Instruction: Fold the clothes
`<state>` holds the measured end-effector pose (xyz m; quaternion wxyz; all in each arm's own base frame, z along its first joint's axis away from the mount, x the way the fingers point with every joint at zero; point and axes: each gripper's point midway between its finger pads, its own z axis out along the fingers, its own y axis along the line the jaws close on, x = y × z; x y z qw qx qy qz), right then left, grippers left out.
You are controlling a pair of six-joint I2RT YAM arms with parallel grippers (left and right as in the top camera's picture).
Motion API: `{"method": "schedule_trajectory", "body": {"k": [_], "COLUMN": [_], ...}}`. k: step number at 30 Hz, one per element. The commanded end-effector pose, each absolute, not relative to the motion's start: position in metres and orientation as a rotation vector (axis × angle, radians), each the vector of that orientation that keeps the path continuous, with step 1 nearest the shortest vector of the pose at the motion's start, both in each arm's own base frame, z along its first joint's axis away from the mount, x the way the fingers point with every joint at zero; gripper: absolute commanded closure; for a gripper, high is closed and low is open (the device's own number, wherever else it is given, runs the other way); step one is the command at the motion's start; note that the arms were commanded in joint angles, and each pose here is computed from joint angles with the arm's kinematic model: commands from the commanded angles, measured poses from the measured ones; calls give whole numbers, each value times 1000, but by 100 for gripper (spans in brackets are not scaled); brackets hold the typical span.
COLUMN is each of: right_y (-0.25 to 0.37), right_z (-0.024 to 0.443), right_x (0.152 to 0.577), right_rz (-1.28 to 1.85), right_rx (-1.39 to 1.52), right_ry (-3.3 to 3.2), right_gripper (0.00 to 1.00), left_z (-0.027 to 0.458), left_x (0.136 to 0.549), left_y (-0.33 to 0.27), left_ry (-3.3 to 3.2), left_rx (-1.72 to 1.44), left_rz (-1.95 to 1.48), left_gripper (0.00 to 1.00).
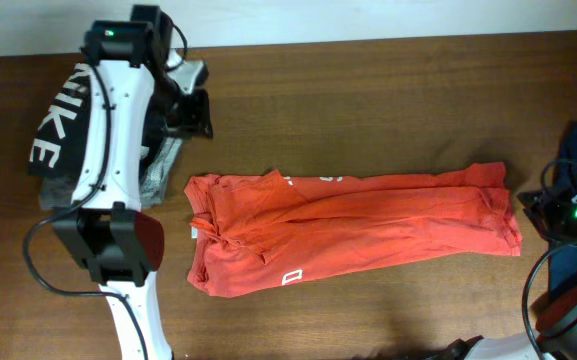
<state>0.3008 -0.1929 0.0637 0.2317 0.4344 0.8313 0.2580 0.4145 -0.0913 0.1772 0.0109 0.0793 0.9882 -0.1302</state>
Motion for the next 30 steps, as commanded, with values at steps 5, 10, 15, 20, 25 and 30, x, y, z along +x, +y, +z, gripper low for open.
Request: {"method": "schedule_trajectory", "body": {"k": [5, 10, 15, 20, 25, 30], "right_y": [-196, -196, -194, -194, -194, -194], "right_z": [67, 67, 66, 66, 66, 66], "right_x": [299, 299, 297, 297, 297, 297], "right_rz": [675, 676, 683, 683, 685, 688], "right_rx": [1195, 1194, 1204, 1206, 1206, 1216], "right_ry": [2295, 2296, 2302, 2303, 2303, 2300], "right_gripper": [69, 69, 69, 69, 69, 69], "left_z": [105, 65, 35, -3, -33, -28], "left_x": [378, 365, 340, 345, 380, 427], "left_y": [-112, -115, -121, -108, -79, -84], "left_ry": [3272, 3321, 3388, 3347, 3199, 3013], "left_rx": [312, 320, 316, 307, 214, 200], "left_rz": [-395, -413, -485, -336, -11, -23], "left_gripper": [99, 99, 100, 99, 100, 99]}}
